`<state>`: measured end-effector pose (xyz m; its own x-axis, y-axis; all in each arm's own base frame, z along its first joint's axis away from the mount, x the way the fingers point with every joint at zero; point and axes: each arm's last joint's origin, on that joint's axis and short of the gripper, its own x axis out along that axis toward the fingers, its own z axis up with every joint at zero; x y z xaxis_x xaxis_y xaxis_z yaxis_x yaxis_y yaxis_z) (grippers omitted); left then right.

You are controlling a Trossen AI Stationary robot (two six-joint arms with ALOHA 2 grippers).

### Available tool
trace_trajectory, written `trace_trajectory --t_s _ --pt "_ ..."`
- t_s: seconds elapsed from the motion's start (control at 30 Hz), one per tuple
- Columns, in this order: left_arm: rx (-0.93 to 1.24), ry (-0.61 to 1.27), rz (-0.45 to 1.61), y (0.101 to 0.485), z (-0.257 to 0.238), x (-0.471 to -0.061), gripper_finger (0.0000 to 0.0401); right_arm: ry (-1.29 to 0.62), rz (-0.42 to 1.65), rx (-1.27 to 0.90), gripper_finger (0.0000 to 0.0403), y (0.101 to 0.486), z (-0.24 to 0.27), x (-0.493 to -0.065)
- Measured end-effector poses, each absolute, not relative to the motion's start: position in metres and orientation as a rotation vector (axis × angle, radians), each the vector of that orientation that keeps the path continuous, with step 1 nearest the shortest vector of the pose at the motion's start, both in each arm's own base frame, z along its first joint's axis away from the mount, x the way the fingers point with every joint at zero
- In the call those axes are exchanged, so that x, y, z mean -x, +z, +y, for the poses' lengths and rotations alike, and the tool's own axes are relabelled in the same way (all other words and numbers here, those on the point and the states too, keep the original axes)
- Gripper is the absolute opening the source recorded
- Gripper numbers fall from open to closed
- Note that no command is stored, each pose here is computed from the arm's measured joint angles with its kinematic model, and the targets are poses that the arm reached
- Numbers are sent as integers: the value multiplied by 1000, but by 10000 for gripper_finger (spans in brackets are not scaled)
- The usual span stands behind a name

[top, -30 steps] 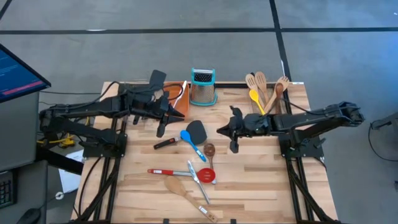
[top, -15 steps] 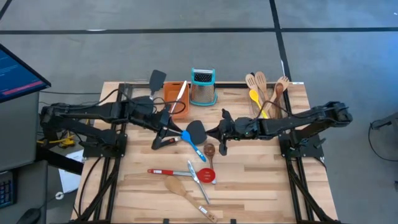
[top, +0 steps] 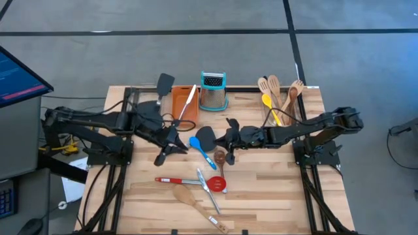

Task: Pick & Place Kitchen Items
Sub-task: Put the blue spoon into the right transparent bin

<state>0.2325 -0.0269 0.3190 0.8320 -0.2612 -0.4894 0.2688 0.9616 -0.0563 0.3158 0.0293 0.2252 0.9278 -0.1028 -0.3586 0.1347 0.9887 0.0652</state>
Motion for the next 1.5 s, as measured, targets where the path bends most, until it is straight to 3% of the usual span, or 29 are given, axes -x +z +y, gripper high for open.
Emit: trace_trajectory --t_s 0.63,0.97,1.5 --pt "-11 -292 687 254 -29 -223 48 -120 276 -130 3 235 29 -318" --pt "-23 -269 612 257 -29 -228 48 -56 350 -256 1 228 29 -316" --pt "-39 -247 452 270 -29 -236 48 -52 406 -241 0 246 33 -323"
